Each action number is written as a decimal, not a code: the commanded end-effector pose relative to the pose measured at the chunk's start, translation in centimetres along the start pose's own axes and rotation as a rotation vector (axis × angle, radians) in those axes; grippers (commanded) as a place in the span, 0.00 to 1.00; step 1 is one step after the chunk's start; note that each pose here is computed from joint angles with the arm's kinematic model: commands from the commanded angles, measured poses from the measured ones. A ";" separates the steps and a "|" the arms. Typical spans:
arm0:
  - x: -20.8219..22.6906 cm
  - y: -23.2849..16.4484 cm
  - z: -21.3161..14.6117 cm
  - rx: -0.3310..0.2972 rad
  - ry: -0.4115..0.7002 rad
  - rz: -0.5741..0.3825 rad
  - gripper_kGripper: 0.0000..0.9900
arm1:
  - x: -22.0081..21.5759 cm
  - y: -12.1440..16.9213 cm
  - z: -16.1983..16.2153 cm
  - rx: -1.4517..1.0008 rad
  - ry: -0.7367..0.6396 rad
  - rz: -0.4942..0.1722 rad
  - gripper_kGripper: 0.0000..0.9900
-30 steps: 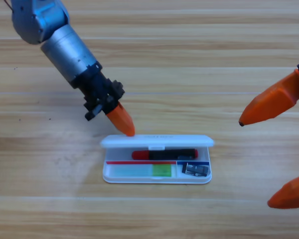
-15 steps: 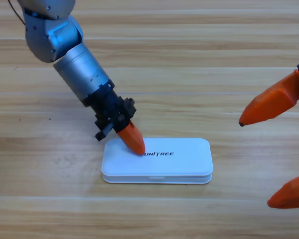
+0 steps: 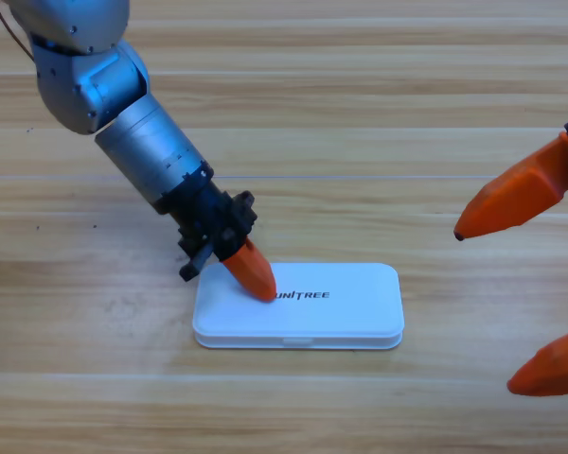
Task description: Clean up eraser and pencils
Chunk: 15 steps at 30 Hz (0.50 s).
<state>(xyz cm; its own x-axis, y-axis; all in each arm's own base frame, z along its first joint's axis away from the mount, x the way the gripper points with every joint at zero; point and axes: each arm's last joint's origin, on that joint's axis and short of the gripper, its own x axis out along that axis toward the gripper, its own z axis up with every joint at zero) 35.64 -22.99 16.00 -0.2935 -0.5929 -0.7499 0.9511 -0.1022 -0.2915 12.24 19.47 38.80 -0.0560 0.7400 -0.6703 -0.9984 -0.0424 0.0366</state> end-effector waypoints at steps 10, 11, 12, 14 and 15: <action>-12.6 -16.0 7.5 0.138 -0.007 0.301 0.00 | 0.7 -0.8 -0.4 0.027 -0.005 -0.006 1.00; -13.7 -17.8 7.9 0.154 -0.025 0.326 0.00 | 0.7 -0.8 -0.4 0.027 -0.004 -0.007 1.00; -14.6 -19.4 8.1 0.164 -0.041 0.346 0.00 | 0.7 -0.8 -0.4 0.028 -0.005 -0.006 1.00; -15.8 -21.8 8.3 0.173 -0.063 0.370 0.00 | 0.7 -0.8 -0.4 0.027 -0.006 -0.006 1.00; -16.0 -22.6 8.3 0.170 -0.067 0.371 0.00 | 0.7 -0.8 -0.4 0.029 -0.006 -0.008 1.00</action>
<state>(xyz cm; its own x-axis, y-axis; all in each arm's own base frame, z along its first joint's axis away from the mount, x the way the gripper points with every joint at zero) 24.47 -18.89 36.27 0.0523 -0.6339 -0.7716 0.9985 0.0219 0.0497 12.33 19.59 38.93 -0.0485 0.7493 -0.6604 -0.9988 -0.0400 0.0280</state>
